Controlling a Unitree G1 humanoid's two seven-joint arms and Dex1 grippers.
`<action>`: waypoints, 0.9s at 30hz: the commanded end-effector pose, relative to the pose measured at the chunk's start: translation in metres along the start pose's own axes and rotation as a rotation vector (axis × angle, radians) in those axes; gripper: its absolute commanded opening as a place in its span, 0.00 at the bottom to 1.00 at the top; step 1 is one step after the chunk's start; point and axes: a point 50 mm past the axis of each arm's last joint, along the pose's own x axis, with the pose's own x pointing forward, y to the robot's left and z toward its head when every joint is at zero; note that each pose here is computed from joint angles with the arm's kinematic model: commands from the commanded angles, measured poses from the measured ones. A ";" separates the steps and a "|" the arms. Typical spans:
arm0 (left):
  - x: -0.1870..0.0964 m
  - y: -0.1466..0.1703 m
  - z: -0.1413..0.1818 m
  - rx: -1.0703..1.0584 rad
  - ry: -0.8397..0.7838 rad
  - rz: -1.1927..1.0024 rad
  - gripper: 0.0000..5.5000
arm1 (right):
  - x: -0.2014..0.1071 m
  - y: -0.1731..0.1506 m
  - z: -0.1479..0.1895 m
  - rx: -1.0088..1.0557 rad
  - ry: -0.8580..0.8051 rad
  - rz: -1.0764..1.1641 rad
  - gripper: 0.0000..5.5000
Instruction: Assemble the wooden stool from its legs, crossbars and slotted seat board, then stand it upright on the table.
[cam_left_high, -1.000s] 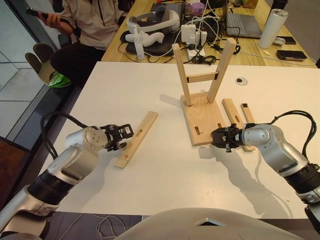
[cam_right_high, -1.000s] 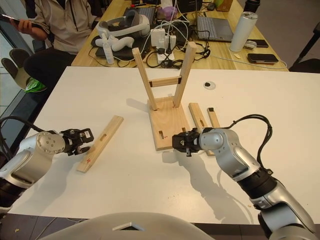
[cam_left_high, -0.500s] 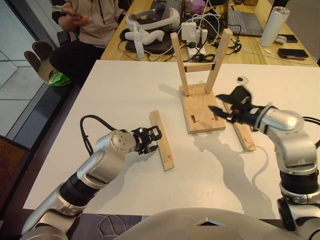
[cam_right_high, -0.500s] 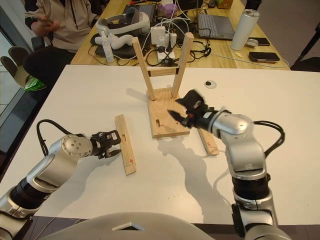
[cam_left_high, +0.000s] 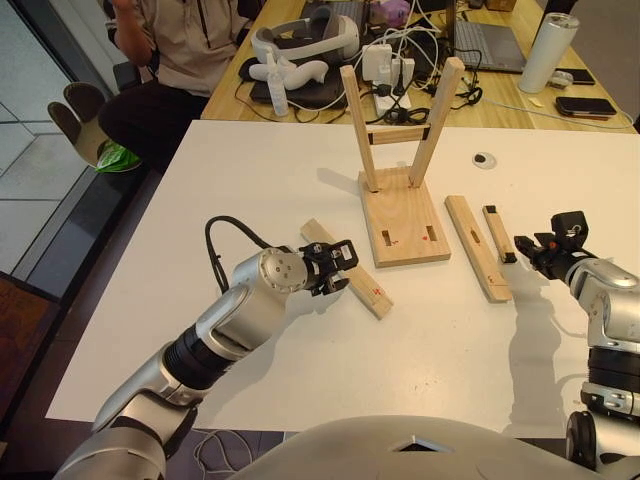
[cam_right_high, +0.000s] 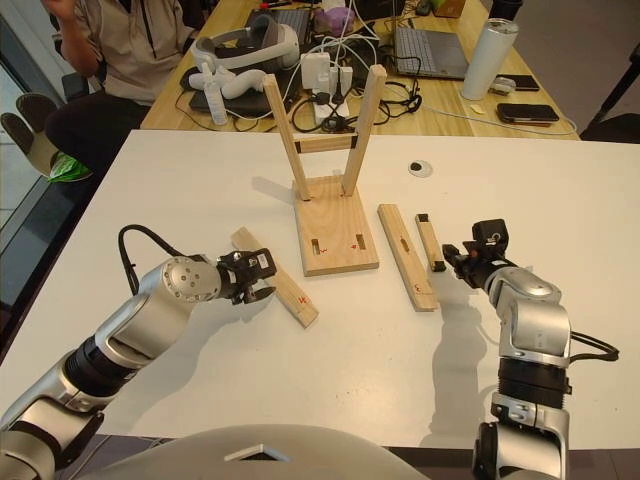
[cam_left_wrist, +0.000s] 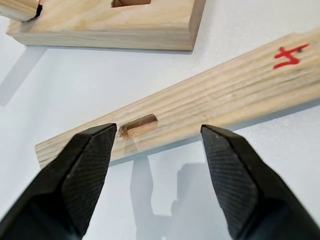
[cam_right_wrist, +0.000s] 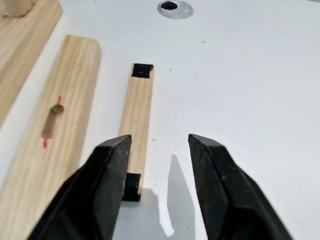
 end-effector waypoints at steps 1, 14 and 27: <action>-0.001 0.007 0.004 0.016 -0.002 0.018 0.58 | 0.010 -0.007 0.007 -0.021 -0.005 0.010 0.38; -0.005 0.047 0.043 -0.456 -0.253 0.294 0.58 | 0.025 0.001 0.015 0.033 0.007 0.050 0.38; -0.001 0.052 0.062 -0.568 -0.312 0.331 0.58 | 0.047 0.026 -0.001 0.144 0.154 0.191 0.38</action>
